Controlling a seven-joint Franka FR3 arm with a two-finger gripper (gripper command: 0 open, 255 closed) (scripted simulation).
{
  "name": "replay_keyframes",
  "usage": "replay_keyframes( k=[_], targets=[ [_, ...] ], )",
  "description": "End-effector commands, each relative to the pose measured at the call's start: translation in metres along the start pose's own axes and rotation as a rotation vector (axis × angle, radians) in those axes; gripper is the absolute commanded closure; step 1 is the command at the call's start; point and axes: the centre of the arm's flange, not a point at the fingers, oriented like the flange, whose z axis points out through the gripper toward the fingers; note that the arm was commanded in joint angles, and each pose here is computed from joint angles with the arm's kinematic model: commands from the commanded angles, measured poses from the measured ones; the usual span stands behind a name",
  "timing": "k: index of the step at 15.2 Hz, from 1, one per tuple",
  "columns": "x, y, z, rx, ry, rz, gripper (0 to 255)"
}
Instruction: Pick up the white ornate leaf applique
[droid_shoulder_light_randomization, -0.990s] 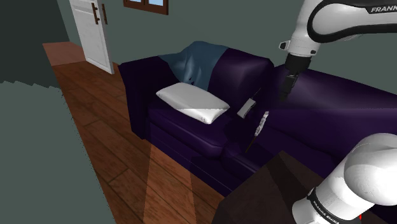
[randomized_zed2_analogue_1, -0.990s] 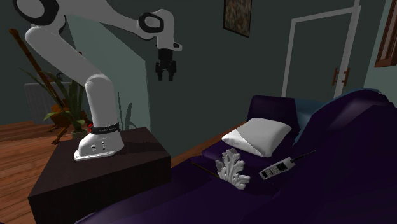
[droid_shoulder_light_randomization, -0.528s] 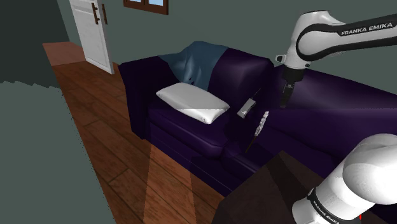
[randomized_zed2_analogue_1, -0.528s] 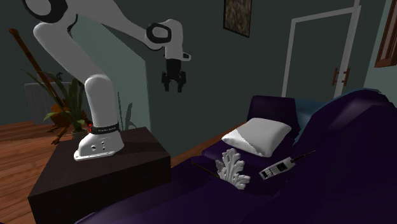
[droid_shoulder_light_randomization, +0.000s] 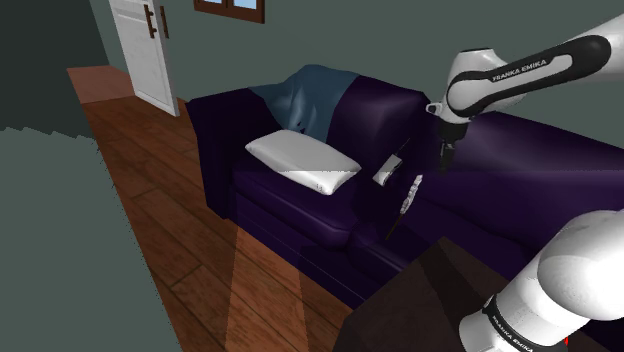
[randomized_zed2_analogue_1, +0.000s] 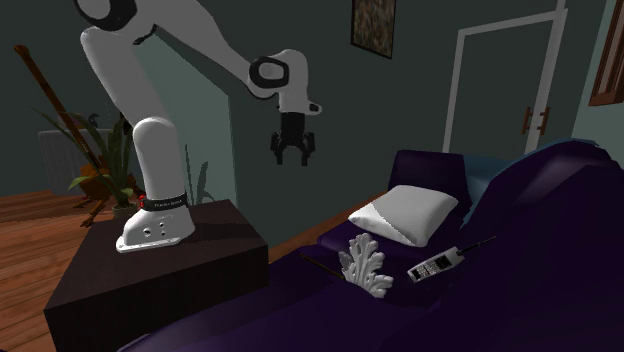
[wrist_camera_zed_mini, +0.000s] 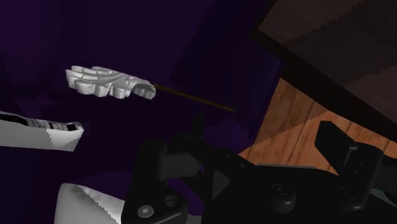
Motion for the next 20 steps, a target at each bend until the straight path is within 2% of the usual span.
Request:
replay_keyframes(
  k=[1,20],
  targets=[
    [0.003,0.021,0.017,-0.011,-0.009,-0.033,0],
    [0.040,0.211,0.160,-0.093,-0.090,-0.324,0]
  ],
)
